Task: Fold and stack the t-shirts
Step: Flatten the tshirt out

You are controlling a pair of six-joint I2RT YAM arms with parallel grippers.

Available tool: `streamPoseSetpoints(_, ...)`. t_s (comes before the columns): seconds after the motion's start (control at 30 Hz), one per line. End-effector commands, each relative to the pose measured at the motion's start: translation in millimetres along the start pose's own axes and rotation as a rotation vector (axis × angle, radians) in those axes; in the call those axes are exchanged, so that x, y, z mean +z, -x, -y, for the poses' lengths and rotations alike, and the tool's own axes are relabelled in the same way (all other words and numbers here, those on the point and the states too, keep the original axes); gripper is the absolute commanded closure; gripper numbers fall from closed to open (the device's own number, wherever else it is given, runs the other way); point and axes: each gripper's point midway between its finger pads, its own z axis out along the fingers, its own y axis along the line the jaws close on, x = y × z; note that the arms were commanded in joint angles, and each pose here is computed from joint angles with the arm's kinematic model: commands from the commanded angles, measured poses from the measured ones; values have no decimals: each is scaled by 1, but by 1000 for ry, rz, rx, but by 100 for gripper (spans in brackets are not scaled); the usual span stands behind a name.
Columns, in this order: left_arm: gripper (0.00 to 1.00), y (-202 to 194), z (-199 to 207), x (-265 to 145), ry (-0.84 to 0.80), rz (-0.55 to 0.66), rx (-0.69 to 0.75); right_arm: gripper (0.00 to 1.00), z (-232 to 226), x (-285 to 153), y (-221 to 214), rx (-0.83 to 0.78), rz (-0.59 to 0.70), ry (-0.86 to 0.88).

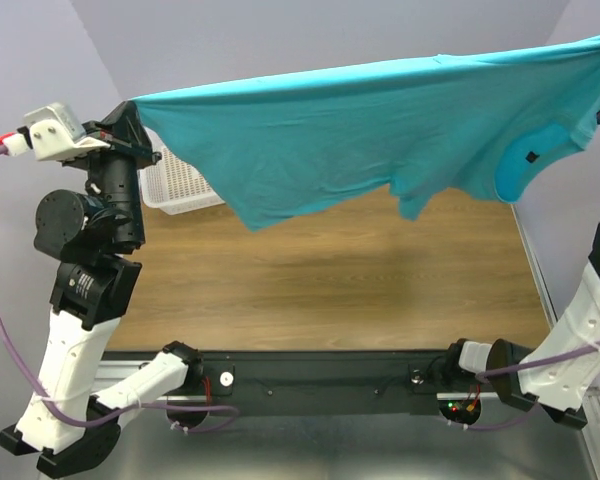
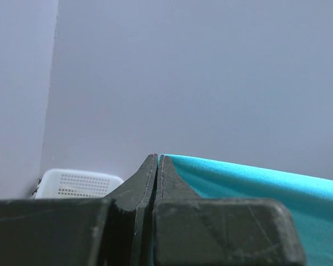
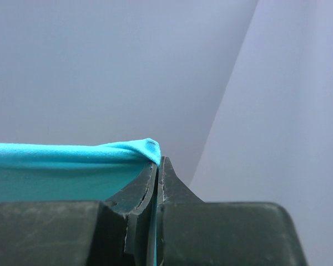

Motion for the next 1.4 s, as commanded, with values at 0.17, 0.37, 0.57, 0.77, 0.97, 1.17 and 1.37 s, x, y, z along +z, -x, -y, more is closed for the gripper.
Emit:
streamPoseSetpoints(0.17, 100, 52, -10, -1, 56, 145, -15, 99, 24, -3, 7, -16, 36, -130)
streamPoseSetpoints(0.37, 100, -30, 9, 26, 1, -8, 45, 99, 9, 23, -83, 32, -158, -38)
streamPoseSetpoints(0.57, 100, -163, 31, 48, -101, -242, 96, 99, -29, 19, -242, 141, -470, 109)
streamPoseSetpoints(0.77, 100, -310, 38, 55, -172, -470, 146, 99, -75, -26, -408, 251, -748, 225)
streamPoseSetpoints(0.97, 100, -430, 35, 72, -137, -646, 197, 99, -98, -37, -530, 342, -905, 254)
streamPoseSetpoints(1.17, 100, -514, 25, 80, -90, -785, 257, 99, -100, -17, -579, 377, -964, 280)
streamPoseSetpoints(1.37, 100, -546, 13, 96, -21, -814, 299, 99, -98, -5, -612, 367, -991, 280)
